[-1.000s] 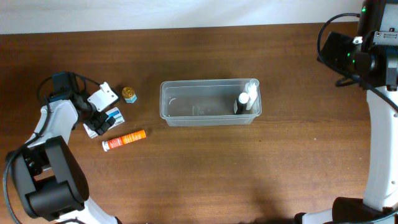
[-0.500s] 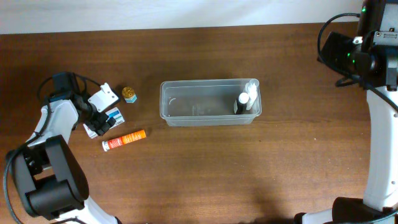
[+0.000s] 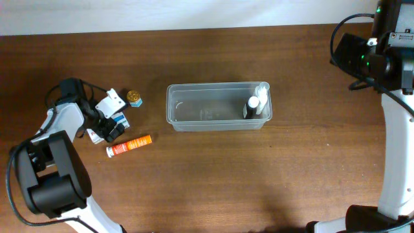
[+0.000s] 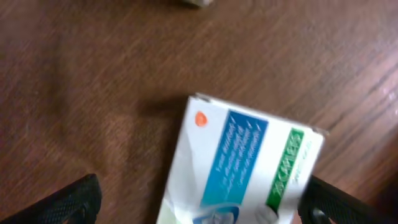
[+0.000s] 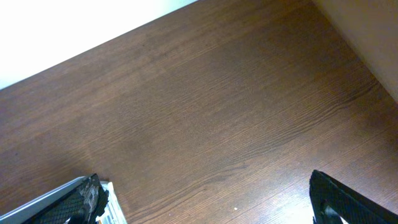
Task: Pack container
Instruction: 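Adjust and grasp the Panadol box with the left gripper, then lift the Panadol box and carry it over the container, then lower the Panadol box into the container next to the bottles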
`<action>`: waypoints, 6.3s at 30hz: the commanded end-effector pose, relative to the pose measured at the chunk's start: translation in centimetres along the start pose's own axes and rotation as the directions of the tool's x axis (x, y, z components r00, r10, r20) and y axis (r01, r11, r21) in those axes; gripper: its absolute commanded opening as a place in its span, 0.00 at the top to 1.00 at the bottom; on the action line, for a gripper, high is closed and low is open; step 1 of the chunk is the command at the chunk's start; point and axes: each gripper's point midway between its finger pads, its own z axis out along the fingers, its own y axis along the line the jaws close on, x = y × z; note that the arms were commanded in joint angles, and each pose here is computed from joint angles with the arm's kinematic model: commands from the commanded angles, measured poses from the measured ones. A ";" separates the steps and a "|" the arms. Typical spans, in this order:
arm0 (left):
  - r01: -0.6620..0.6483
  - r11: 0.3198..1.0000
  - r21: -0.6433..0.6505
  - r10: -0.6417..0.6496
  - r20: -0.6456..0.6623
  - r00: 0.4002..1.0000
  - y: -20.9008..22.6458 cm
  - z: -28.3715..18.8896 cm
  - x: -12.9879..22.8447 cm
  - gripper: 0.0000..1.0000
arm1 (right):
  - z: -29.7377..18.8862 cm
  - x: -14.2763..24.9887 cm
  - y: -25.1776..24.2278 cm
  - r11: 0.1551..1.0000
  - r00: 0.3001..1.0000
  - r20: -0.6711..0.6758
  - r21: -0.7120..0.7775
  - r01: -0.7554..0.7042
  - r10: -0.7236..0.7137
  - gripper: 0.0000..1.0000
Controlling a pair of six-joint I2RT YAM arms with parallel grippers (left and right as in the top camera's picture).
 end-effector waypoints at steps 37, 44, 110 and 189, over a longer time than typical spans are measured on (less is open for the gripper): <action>0.494 0.860 -0.125 -0.506 -0.092 0.857 1.3 1.8 2.7 0.00 | -0.2 -0.5 -0.4 1.000 1.000 0.019 0.017 -0.007 0.007 0.02; 0.439 0.890 -0.125 -0.452 -0.102 0.886 1.4 1.8 2.8 0.07 | -0.2 -0.5 -0.4 1.000 1.000 0.019 0.017 -0.007 0.007 0.02; -0.457 0.885 0.090 0.443 0.142 0.885 -22.9 -4.8 -30.2 0.47 | -0.2 -0.5 -0.4 1.000 1.000 0.019 0.017 -0.007 0.007 0.02; -0.505 0.863 0.003 0.473 0.342 0.812 -27.2 -5.0 -38.6 0.43 | -0.2 -0.5 -0.4 1.000 1.000 0.019 0.016 -0.007 0.007 0.02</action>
